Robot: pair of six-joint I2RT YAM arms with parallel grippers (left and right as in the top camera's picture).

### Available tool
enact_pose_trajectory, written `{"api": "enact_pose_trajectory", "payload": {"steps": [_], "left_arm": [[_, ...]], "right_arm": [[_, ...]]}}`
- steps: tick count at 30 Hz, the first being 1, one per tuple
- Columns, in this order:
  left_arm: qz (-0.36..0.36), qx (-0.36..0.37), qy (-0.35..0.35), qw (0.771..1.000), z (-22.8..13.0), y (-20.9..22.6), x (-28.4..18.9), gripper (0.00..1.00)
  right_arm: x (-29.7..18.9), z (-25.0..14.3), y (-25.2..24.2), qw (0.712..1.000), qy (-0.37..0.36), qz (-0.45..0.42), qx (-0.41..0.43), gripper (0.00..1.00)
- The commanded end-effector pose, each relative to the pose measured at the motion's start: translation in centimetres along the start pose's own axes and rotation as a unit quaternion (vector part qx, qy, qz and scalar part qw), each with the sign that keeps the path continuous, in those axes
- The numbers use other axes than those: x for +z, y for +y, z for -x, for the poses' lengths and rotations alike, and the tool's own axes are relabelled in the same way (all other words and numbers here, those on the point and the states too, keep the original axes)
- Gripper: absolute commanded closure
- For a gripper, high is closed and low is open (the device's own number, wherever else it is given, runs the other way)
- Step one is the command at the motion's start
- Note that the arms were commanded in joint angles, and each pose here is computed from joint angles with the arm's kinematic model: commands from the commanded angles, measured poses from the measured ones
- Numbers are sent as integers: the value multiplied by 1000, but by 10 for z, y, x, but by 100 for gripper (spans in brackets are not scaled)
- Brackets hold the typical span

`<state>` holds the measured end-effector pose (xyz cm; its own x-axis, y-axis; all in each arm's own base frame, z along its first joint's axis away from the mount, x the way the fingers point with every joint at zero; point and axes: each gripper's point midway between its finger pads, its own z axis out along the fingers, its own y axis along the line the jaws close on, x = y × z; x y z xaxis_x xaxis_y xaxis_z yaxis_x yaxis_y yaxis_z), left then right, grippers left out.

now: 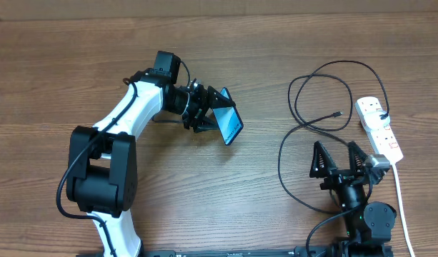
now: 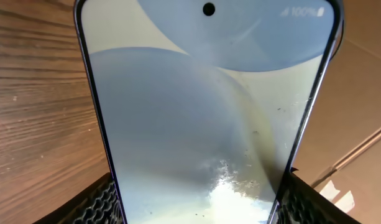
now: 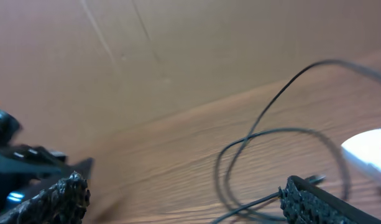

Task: Plug charger to phone and switch on socket
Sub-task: 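Lift the phone with the left gripper and tilt it upright, then move the right gripper toward the phone held by the left gripper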

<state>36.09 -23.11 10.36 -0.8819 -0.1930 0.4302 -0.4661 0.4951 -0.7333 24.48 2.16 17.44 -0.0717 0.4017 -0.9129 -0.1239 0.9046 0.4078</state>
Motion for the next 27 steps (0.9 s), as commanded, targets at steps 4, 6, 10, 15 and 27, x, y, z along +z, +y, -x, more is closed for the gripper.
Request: {"api": "enact_pose_trajectory", "payload": {"steps": [4, 6, 10, 15, 27], "left_arm": [[-8, 11, -2, 1000, 3, -8, -2, 40], [-8, 11, -2, 1000, 3, -8, -2, 40], [-9, 13, -2, 1000, 4, -8, -2, 39], [-10, 13, -2, 1000, 4, -9, -2, 39], [-10, 14, -2, 1000, 4, -9, -2, 39]], "right_arm": [[-5, -14, 37, 974, 59, 100, 193, 0], [-8, -19, 49, 961, 86, 129, 230, 0], [-12, -23, 58, 952, 106, 151, 244, 0], [-13, -21, 63, 951, 107, 165, 240, 0], [-31, -14, 59, 970, 175, 88, 143, 1]]}}
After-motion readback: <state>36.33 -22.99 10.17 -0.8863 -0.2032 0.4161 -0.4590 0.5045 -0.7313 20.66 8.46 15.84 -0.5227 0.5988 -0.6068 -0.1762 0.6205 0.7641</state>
